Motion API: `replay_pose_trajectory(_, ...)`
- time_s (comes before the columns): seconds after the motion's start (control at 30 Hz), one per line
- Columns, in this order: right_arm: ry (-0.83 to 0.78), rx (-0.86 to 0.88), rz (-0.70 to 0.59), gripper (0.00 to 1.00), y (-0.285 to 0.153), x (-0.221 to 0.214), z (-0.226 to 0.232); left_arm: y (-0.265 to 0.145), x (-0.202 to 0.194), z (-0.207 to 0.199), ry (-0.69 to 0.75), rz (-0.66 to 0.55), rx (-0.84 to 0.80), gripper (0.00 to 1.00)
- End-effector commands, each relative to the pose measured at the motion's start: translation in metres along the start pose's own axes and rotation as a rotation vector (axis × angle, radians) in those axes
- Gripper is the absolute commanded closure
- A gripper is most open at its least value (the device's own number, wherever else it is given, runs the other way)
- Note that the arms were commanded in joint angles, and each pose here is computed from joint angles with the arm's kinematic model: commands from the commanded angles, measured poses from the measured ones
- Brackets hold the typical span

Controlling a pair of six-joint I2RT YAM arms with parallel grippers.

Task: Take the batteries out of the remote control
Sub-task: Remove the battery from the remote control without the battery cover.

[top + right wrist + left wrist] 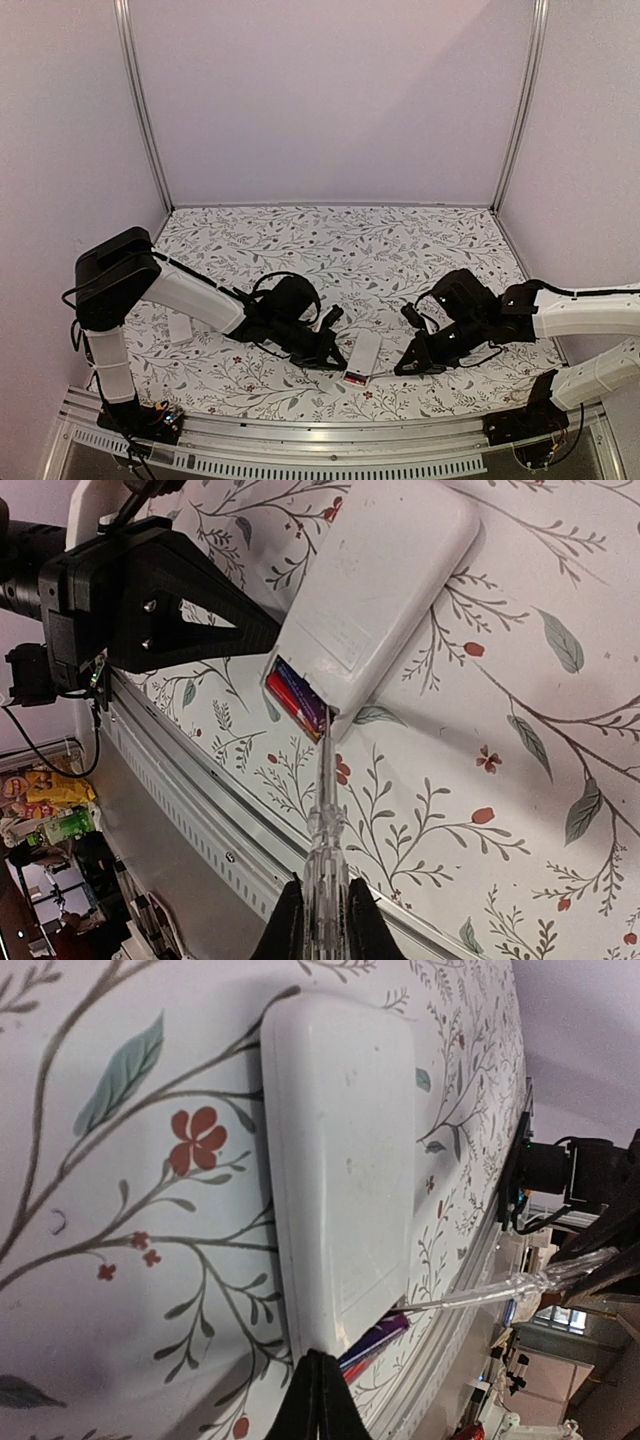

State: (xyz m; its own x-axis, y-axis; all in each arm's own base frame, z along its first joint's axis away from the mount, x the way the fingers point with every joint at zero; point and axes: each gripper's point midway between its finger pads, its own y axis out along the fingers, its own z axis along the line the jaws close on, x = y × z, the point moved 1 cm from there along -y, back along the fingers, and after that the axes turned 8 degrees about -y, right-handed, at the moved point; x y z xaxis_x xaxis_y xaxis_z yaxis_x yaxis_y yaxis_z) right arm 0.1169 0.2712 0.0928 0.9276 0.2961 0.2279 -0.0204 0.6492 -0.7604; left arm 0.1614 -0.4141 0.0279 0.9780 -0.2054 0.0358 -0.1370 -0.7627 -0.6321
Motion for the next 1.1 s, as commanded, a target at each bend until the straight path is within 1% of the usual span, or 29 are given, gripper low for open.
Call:
replay_pose_trajectory(0.0,-0.022,0.052,0.039,1.0,0.004,-0.002,0.012,0.007,-0.007,0.002,0.002,0.026,0.008,1.0)
replay_pose_trajectory(0.3,-0.022,0.088,0.033,1.0,0.011,0.001,0.015,0.007,-0.007,0.001,0.005,0.026,0.006,1.0)
replay_pose_trajectory(0.6,0.009,0.216,-0.008,1.0,0.015,0.004,0.027,0.007,-0.007,0.001,0.004,0.027,0.006,1.0)
replay_pose_trajectory(0.77,0.048,0.163,0.026,1.0,0.021,-0.002,0.015,0.006,-0.007,0.0,0.007,0.025,0.004,1.0)
replay_pose_trajectory(0.83,0.037,0.139,0.029,1.0,0.019,-0.002,0.014,0.006,-0.006,0.0,0.008,0.022,0.004,1.0)
replay_pose_trajectory(0.9,0.008,0.14,0.008,1.0,0.012,0.005,0.021,0.004,-0.006,-0.003,0.015,0.016,0.001,0.97)
replay_pose_trajectory(1.07,-0.044,0.124,-0.032,1.0,-0.006,0.018,0.034,-0.003,-0.001,-0.011,0.037,-0.008,-0.01,0.82)
